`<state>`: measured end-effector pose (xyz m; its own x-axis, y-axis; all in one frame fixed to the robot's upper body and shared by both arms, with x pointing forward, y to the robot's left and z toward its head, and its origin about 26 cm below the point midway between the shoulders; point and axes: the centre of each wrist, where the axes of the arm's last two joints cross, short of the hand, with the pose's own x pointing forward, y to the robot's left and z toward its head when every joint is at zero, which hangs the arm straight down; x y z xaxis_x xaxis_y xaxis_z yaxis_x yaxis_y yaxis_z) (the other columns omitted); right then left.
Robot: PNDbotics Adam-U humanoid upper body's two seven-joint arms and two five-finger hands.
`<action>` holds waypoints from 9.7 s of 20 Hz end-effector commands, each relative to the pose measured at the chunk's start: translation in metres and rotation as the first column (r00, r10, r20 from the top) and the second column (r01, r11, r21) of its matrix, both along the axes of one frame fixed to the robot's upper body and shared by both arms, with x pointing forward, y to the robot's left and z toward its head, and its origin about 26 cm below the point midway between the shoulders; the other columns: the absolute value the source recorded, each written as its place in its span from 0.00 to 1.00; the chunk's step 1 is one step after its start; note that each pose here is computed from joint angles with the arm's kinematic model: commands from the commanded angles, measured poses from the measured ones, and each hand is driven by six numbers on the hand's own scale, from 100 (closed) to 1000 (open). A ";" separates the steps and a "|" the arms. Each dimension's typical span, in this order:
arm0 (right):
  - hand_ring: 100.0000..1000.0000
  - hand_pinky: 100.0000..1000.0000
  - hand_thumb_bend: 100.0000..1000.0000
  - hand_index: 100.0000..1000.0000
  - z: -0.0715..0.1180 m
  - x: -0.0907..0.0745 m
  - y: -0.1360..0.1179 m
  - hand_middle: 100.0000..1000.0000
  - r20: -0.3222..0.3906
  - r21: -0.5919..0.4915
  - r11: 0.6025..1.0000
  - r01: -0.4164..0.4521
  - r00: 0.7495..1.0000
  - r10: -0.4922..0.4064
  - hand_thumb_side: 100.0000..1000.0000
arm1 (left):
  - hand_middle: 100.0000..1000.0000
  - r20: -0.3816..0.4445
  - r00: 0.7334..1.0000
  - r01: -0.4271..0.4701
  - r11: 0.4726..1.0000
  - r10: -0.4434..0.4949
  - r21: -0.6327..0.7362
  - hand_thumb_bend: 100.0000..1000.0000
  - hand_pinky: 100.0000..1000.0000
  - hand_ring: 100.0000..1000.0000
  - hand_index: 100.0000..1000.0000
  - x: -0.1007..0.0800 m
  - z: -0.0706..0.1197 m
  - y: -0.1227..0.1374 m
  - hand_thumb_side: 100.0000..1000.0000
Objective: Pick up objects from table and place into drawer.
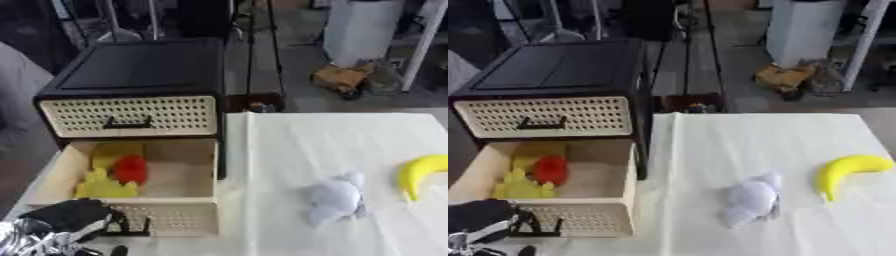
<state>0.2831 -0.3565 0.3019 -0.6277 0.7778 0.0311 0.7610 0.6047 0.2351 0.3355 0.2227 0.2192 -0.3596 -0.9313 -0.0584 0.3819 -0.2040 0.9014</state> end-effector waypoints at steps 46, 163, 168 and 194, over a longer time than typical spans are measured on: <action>0.70 0.68 0.00 0.72 0.006 -0.005 -0.002 0.58 0.020 -0.026 1.000 0.010 1.000 -0.009 0.94 | 0.00 0.324 0.943 0.180 0.939 -0.079 -0.294 0.00 0.00 0.00 0.87 -0.033 0.091 0.033 0.47; 0.72 0.70 0.18 0.57 -0.022 0.086 0.006 0.41 -0.759 -0.395 0.825 -0.404 -0.363 -0.541 0.27 | 0.64 0.678 0.633 0.722 0.029 0.373 -0.691 0.00 0.48 0.51 0.88 -0.027 0.067 0.016 0.96; 0.70 0.68 0.13 0.53 -0.020 0.084 0.009 0.37 -0.786 -0.394 0.838 -0.377 -0.334 -0.520 0.26 | 0.64 0.675 0.635 0.720 0.028 0.375 -0.694 0.00 0.47 0.51 0.88 -0.027 0.066 0.017 0.97; 0.63 0.66 0.12 0.44 0.056 0.019 0.092 0.29 -0.898 -0.418 0.766 -0.488 0.097 -0.429 0.31 | 0.64 0.669 0.632 0.723 0.013 0.392 -0.691 0.00 0.46 0.51 0.88 -0.027 0.066 0.018 0.95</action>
